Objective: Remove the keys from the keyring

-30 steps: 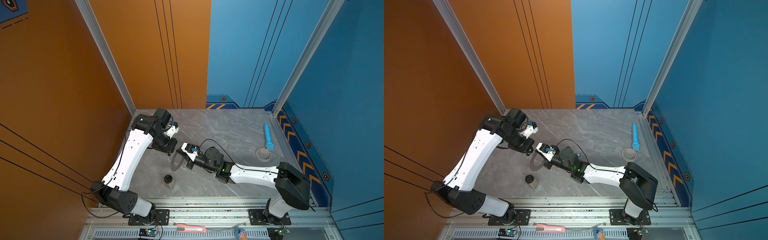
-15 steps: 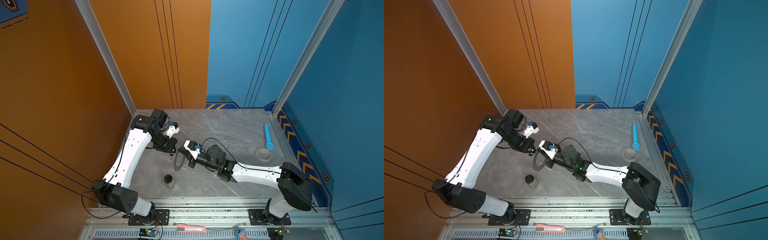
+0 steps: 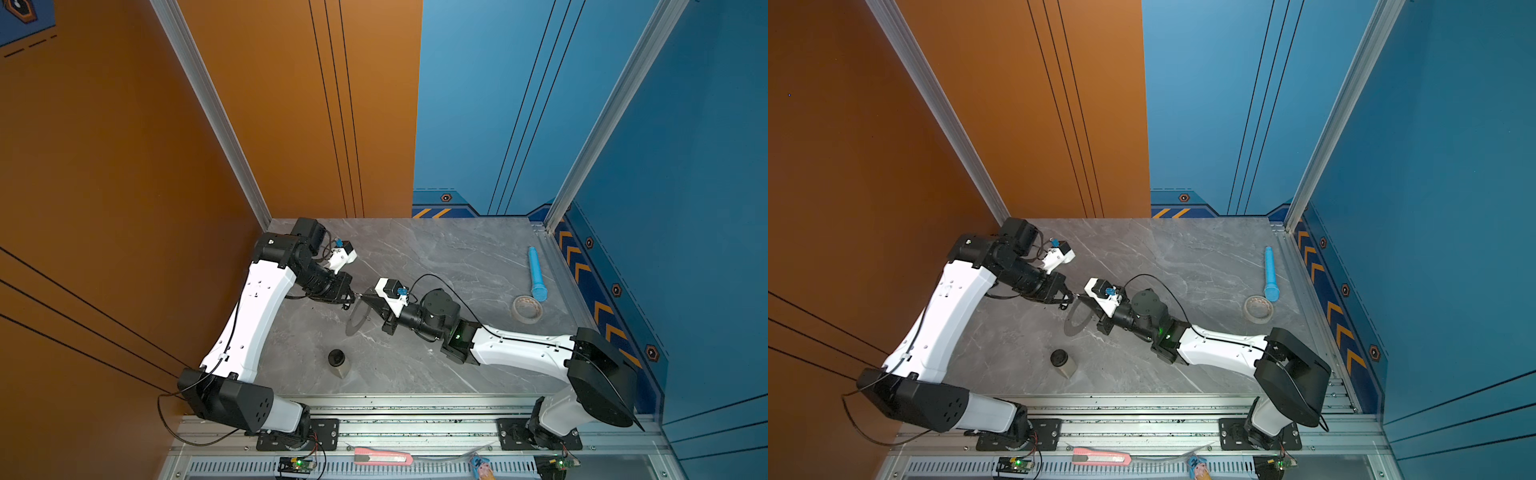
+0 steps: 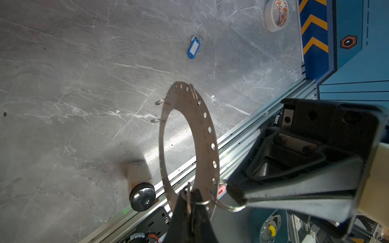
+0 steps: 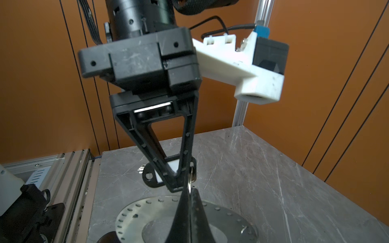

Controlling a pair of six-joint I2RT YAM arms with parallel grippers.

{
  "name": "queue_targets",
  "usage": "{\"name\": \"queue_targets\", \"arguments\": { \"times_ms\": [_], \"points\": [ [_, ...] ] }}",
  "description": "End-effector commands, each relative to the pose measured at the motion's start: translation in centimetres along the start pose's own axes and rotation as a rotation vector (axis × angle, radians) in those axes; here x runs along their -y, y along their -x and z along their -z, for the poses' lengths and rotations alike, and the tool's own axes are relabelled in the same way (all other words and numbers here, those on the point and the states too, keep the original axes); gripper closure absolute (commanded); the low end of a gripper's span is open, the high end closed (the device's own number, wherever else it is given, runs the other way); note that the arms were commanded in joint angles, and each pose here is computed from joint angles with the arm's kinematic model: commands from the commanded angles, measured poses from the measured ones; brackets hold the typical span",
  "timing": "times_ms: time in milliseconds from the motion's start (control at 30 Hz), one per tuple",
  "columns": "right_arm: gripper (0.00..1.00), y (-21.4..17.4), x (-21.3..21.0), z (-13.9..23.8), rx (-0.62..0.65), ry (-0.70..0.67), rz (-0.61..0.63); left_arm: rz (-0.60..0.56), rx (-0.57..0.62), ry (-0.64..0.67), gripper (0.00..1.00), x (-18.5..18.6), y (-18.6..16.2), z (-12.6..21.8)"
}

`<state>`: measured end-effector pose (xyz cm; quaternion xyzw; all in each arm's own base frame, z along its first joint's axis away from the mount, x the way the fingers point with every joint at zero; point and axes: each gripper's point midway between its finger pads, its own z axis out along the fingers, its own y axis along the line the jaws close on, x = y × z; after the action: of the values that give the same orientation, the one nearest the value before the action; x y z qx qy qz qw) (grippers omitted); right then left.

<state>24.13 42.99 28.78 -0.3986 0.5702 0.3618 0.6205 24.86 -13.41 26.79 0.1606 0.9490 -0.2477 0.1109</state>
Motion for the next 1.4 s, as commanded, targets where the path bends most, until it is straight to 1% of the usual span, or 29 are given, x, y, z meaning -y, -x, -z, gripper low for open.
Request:
{"name": "queue_targets", "arguments": {
  "times_ms": [0,300,533,667,900,1067,1367],
  "points": [
    [1.00,3.5,1.1,1.5,0.095,-0.084,0.040,0.022,0.078,0.160,1.00,-3.2,1.2,1.5],
    [1.00,3.5,3.1,1.7,0.080,-0.246,0.031,0.033,0.120,0.160,1.00,-2.6,1.3,2.3],
    [1.00,2.5,2.7,1.0,0.035,-0.256,0.028,0.021,0.174,0.159,1.00,-1.5,1.5,3.4],
    [1.00,1.7,2.4,0.6,0.009,-0.246,0.025,0.011,0.195,0.131,1.00,-0.2,1.6,3.8],
    [1.00,-1.0,2.5,0.1,-0.052,-0.250,0.015,0.005,0.239,0.090,1.00,1.4,1.9,5.0],
    [1.00,-2.5,2.8,-0.2,-0.088,-0.254,-0.002,-0.004,0.242,0.066,1.00,2.5,1.7,5.1],
    [1.00,-3.5,3.0,-1.2,-0.133,-0.264,0.027,-0.031,0.222,0.030,1.00,4.2,1.3,4.6]
  ]
}}
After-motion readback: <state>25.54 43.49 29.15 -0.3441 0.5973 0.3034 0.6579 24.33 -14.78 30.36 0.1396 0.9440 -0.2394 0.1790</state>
